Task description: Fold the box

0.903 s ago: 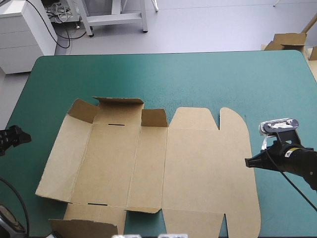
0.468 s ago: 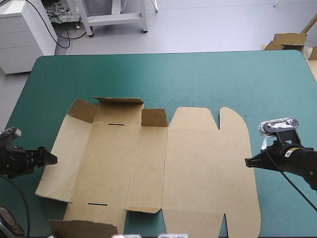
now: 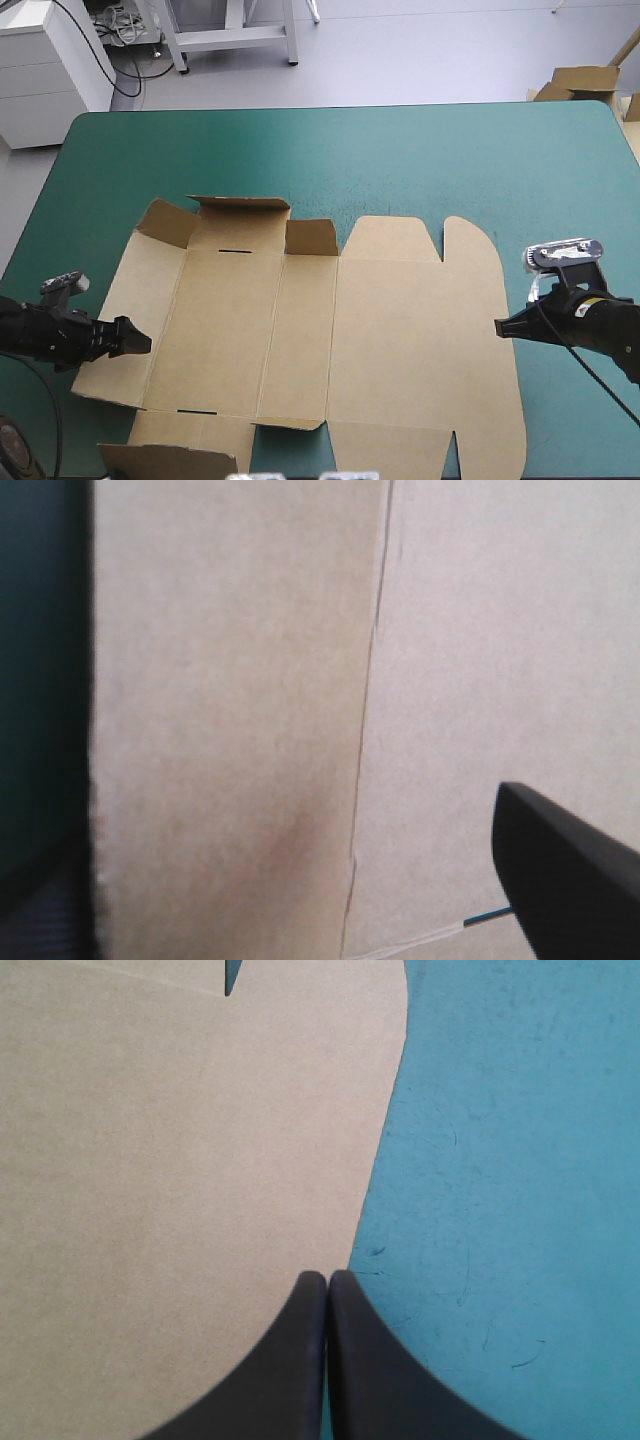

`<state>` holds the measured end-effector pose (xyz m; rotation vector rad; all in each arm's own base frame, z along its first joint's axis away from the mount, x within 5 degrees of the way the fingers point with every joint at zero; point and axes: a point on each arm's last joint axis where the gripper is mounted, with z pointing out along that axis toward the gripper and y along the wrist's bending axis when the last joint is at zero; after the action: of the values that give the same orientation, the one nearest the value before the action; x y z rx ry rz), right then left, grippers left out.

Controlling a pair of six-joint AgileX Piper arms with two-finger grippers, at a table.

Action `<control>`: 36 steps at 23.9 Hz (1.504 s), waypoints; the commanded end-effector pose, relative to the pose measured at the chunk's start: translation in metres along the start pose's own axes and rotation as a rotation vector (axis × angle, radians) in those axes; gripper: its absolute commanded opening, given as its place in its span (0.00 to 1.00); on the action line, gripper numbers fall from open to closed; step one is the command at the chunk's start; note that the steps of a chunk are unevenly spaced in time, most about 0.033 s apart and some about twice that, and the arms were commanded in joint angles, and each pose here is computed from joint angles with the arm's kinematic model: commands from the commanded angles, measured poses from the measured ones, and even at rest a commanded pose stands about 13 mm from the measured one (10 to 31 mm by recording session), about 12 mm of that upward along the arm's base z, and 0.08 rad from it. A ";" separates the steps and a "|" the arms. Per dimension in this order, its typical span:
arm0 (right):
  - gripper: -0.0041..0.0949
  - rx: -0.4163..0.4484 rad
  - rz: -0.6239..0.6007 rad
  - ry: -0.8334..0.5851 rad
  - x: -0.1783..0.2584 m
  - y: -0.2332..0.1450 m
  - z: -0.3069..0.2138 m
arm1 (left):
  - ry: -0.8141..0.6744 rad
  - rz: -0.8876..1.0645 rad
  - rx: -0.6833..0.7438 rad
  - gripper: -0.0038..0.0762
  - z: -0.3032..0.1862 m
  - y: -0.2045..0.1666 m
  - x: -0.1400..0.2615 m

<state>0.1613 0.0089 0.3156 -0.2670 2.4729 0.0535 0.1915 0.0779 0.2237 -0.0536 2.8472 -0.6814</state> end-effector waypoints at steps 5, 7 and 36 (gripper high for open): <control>0.02 0.023 -0.002 -0.078 -0.009 -0.002 -0.008 | -0.026 0.017 0.039 0.66 -0.007 -0.011 -0.003; 0.02 0.023 -0.002 -0.078 -0.009 -0.002 -0.008 | -0.025 0.017 0.040 0.54 -0.007 -0.011 -0.003; 0.02 0.023 -0.002 -0.078 -0.009 -0.002 -0.008 | -0.115 0.685 -0.363 0.04 -0.032 -0.103 -0.080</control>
<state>0.1613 0.0089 0.3156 -0.2670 2.4729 0.0535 0.2512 0.0290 0.2871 0.6308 2.7247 -0.1741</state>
